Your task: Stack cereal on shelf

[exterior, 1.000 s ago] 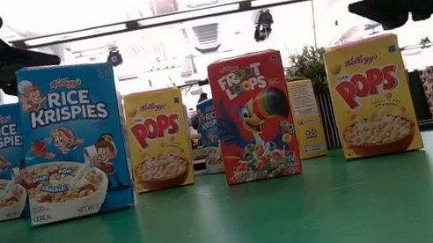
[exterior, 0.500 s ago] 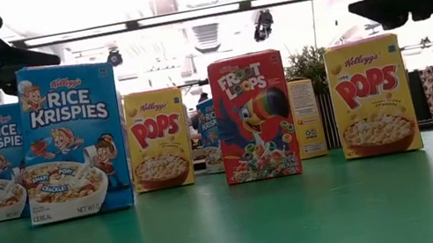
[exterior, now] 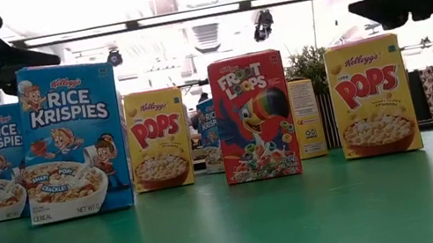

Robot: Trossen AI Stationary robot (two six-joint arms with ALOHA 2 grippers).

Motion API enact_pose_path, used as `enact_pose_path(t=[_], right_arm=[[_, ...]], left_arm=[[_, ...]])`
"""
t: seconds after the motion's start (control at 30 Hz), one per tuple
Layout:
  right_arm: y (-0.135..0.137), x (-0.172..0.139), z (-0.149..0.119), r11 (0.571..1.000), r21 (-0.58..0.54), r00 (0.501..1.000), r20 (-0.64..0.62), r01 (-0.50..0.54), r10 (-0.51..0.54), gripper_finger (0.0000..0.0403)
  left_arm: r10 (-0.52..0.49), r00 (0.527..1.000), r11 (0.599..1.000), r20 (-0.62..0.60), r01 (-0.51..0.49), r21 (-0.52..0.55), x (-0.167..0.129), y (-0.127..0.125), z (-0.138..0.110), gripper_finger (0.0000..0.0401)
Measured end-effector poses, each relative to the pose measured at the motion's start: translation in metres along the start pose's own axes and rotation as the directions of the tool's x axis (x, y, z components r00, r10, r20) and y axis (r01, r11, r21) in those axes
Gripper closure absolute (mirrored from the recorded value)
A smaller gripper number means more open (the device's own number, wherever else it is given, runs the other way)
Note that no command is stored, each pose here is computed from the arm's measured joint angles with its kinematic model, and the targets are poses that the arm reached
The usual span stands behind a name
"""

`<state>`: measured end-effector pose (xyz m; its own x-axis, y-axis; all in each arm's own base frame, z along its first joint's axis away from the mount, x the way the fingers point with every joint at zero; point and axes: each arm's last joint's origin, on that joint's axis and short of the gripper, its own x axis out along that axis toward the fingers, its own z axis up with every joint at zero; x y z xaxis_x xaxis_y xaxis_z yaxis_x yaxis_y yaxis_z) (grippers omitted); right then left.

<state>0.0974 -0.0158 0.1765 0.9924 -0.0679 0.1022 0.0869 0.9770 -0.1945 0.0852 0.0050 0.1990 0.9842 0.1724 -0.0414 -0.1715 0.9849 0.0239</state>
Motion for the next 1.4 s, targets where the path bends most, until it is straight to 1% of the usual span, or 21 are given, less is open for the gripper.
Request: enact_pose_path(t=[0.53, 0.6, 0.67, 0.73, 0.8, 0.83, 0.87, 0.9, 1.0, 1.07, 1.33, 1.4], right_arm=[[0.0, 0.0, 0.0, 1.0, 0.0, 1.0, 0.003, 0.0, 0.0, 0.0129], [0.0, 0.0, 0.0, 1.0, 0.024, 1.0, 0.003, 0.0, 0.0, 0.0129], [0.0, 0.0, 0.0, 0.991, 0.13, 1.0, 0.003, 0.0, 0.0, 0.0129], [-0.001, 0.0, 0.001, 0.974, 0.225, 1.0, 0.013, 0.008, -0.012, 0.0129], [-0.002, 0.0, 0.003, 0.969, 0.241, 0.998, 0.029, 0.047, -0.056, 0.0129], [-0.003, 0.0, 0.004, 0.968, 0.242, 0.997, 0.031, 0.067, -0.077, 0.0129], [-0.003, 0.0, 0.004, 0.967, 0.241, 0.995, 0.031, 0.082, -0.092, 0.0129], [-0.004, 0.0, 0.005, 0.968, 0.233, 0.994, 0.035, 0.092, -0.103, 0.0129], [-0.004, 0.0, 0.007, 0.971, 0.22, 0.992, 0.062, 0.094, -0.11, 0.0129], [-0.004, -0.001, 0.008, 0.971, 0.221, 0.991, 0.07, 0.093, -0.111, 0.0129], [-0.005, -0.001, 0.01, 0.971, 0.222, 0.991, 0.074, 0.093, -0.112, 0.0129], [-0.005, -0.001, 0.01, 0.971, 0.22, 0.991, 0.076, 0.093, -0.112, 0.0129]], left_arm=[[0.0, 1.0, 1.0, 0.0, 0.0, 0.0, 0.0, 0.0, 0.0, 0.0401], [0.0, 1.0, 1.0, 0.017, 0.0, -0.007, 0.0, 0.0, 0.002, 0.0401], [0.002, 0.996, 0.998, 0.086, 0.004, -0.069, 0.0, 0.0, 0.008, 0.0401], [0.005, 0.984, 0.979, 0.176, 0.031, -0.2, -0.002, 0.001, 0.017, 0.0401], [0.011, 0.964, 0.942, 0.266, 0.08, -0.327, -0.004, 0.001, 0.026, 0.0401], [0.014, 0.95, 0.921, 0.311, 0.109, -0.373, -0.005, 0.001, 0.03, 0.0401], [0.017, 0.937, 0.906, 0.35, 0.134, -0.402, -0.006, 0.002, 0.034, 0.0401], [0.02, 0.924, 0.898, 0.382, 0.151, -0.412, -0.007, 0.002, 0.037, 0.0401], [0.026, 0.893, 0.891, 0.449, 0.183, -0.415, -0.01, 0.003, 0.044, 0.0401], [0.028, 0.885, 0.89, 0.464, 0.19, -0.415, -0.011, 0.003, 0.046, 0.0401], [0.026, 0.898, 0.893, 0.439, 0.177, -0.414, -0.006, 0.002, 0.045, 0.0401], [0.037, 0.898, 0.909, 0.439, 0.153, -0.389, -0.003, 0.002, 0.045, 0.0401]])
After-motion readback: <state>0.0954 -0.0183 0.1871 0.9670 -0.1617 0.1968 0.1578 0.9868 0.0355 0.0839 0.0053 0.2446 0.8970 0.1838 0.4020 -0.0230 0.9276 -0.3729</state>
